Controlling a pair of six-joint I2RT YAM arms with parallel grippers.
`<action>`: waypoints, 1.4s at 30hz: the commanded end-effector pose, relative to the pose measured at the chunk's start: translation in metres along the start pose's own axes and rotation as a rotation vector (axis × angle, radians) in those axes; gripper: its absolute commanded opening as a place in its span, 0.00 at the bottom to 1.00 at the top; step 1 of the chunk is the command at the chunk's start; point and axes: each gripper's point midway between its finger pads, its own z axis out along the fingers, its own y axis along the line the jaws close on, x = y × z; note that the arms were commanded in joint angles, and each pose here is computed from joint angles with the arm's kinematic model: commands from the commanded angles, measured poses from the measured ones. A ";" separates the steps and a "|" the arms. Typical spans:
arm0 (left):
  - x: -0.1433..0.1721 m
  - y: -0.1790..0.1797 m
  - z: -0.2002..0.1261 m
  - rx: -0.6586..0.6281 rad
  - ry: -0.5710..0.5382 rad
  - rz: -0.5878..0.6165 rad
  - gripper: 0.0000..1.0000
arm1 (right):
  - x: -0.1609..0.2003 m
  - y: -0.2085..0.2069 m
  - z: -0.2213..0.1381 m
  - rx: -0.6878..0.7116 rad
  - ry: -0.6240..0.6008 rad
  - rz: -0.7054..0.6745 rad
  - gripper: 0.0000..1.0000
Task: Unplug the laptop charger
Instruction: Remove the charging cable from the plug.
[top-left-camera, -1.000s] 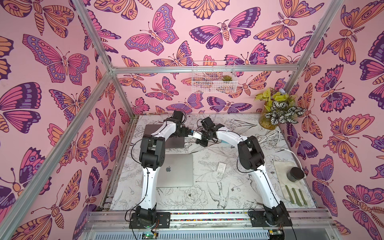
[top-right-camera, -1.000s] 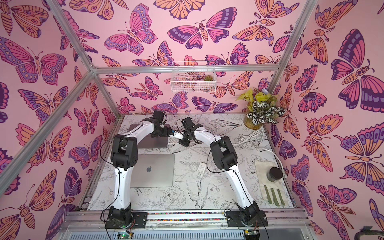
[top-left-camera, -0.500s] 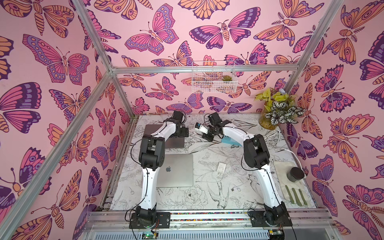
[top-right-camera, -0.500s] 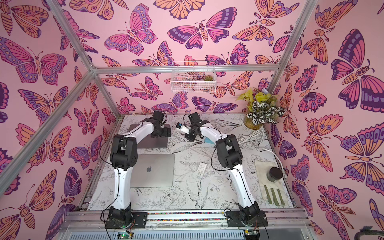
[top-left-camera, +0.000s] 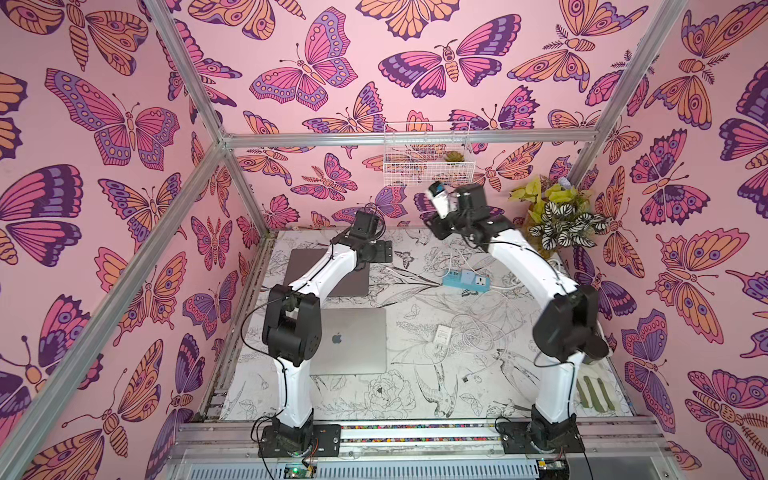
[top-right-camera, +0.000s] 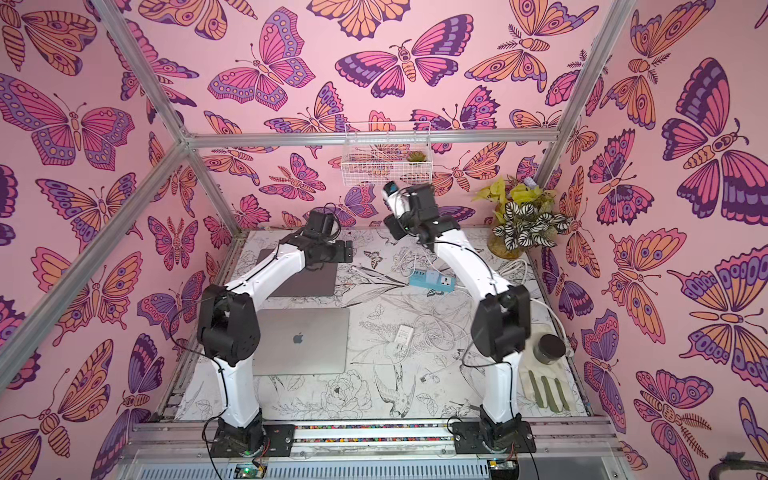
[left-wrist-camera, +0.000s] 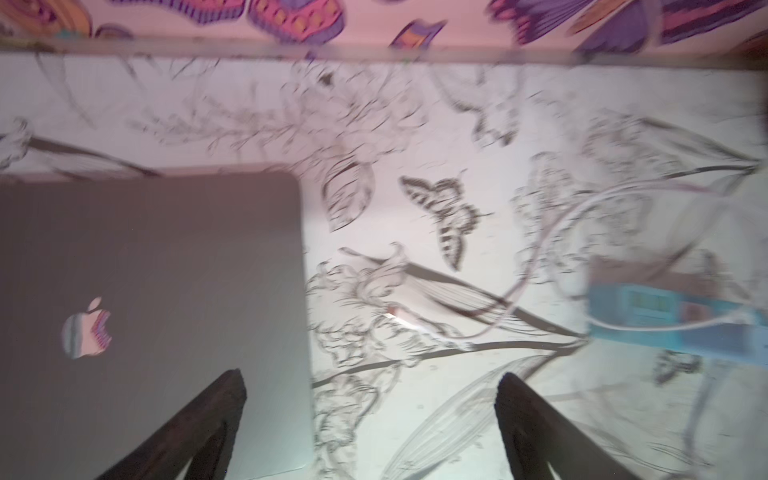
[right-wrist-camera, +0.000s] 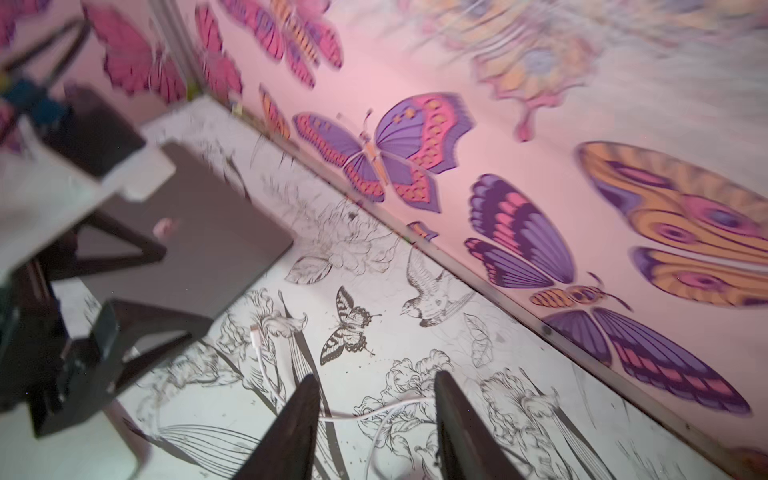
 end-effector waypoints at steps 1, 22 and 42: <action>-0.003 -0.066 -0.016 0.162 -0.071 0.107 0.86 | 0.028 -0.044 -0.026 0.024 -0.020 0.349 0.43; 0.053 -0.189 0.017 0.460 0.031 0.207 0.67 | 0.215 -0.069 0.015 -0.012 0.437 0.385 0.32; 0.063 -0.188 0.034 0.460 0.064 0.196 0.70 | 0.215 -0.095 0.015 0.143 0.415 0.339 0.53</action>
